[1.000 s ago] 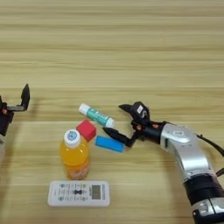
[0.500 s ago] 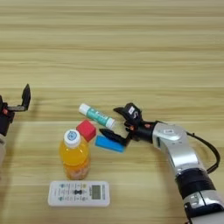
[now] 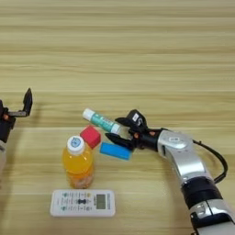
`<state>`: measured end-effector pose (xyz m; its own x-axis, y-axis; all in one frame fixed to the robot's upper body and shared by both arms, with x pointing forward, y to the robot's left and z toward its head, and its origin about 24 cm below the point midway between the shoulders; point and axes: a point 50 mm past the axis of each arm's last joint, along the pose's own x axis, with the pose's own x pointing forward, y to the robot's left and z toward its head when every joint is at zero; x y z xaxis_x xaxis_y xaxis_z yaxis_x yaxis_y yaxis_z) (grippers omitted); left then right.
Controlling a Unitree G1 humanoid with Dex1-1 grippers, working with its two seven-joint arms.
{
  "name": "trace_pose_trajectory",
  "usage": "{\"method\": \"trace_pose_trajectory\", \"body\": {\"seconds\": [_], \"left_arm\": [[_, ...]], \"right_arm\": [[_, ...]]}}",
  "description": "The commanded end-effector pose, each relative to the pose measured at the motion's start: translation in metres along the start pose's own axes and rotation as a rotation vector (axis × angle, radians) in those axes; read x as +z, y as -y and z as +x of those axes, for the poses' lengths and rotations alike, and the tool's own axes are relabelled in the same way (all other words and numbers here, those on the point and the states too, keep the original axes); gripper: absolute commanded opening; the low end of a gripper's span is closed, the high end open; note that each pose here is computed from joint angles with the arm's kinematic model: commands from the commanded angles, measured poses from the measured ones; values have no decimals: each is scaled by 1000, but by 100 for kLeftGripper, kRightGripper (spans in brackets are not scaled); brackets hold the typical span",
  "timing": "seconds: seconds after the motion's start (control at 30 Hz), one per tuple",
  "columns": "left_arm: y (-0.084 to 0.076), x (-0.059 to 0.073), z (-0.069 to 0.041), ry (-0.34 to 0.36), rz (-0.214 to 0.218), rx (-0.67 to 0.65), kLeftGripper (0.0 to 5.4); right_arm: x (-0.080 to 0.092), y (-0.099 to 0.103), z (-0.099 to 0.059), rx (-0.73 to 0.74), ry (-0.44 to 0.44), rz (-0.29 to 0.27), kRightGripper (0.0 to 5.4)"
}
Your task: Move the objects on the table
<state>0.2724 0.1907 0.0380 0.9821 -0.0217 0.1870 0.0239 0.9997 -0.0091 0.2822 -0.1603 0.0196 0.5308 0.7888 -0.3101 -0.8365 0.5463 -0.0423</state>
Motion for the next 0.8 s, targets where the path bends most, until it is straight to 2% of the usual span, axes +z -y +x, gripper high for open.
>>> {"method": "trace_pose_trajectory", "body": {"seconds": [0.03, 0.3, 0.6, 0.8], "left_arm": [[2, 3, 4, 16, 10, -14, 540], [2, 3, 4, 16, 10, -16, 540], [2, 2, 3, 16, 7, -16, 540], [2, 3, 2, 17, 5, -17, 540]], "right_arm": [[6, 4, 1, -4, 3, -22, 260], [7, 4, 1, -7, 11, -21, 170], [9, 5, -1, -12, 30, -14, 167], [16, 7, -1, -29, 74, -2, 167]]}}
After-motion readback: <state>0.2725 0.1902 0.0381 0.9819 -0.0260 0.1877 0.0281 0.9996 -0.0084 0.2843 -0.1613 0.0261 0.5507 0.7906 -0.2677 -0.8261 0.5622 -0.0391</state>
